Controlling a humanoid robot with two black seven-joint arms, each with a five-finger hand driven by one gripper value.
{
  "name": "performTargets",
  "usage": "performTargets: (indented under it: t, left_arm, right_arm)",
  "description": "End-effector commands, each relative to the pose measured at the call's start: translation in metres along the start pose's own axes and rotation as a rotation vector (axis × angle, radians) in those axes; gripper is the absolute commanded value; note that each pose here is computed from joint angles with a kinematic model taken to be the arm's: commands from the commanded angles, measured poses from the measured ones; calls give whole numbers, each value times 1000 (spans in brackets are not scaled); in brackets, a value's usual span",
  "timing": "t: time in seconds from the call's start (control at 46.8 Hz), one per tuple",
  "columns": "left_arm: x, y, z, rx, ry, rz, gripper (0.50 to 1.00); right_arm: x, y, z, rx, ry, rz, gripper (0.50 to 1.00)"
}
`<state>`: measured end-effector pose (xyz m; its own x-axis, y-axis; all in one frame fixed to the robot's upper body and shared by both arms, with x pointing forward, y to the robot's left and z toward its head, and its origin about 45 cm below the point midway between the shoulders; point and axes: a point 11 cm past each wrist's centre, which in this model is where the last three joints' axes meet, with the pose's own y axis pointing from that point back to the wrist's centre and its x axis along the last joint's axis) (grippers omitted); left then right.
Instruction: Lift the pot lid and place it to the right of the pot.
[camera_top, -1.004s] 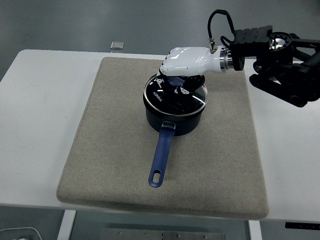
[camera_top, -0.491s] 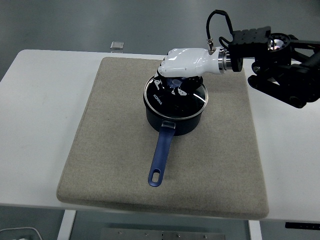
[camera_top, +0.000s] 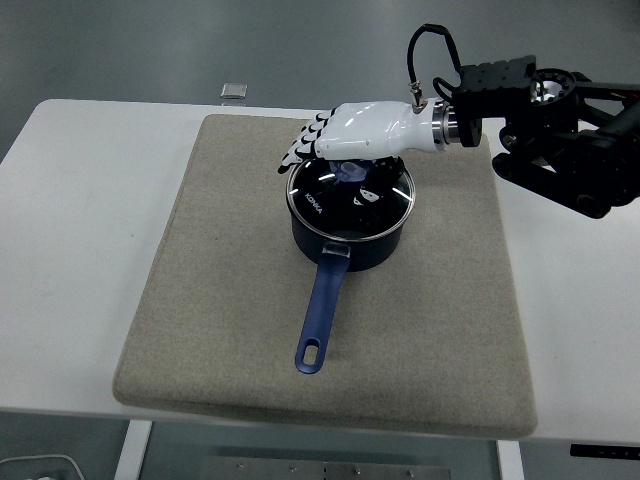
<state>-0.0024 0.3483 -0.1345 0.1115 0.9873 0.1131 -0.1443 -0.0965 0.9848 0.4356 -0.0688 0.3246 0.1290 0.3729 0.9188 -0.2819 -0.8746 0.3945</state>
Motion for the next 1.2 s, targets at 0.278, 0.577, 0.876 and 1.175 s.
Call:
performTargets:
  t: [0.278,0.577,0.876,1.175]
  left_arm:
    - [0,0,0,0,0,1,1000]
    - [0,0,0,0,0,1,1000]
    - [0,0,0,0,-2,0,1000]
    - [0,0,0,0,0,1,1000]
  right_arm:
    - [0,4,5,-15,96,-39,903]
    - [11,8,8,-24,155,-49,903]
    - [10,8,8,-23,166,-62,903]
    - [7,9,9,-23,180,-65,903]
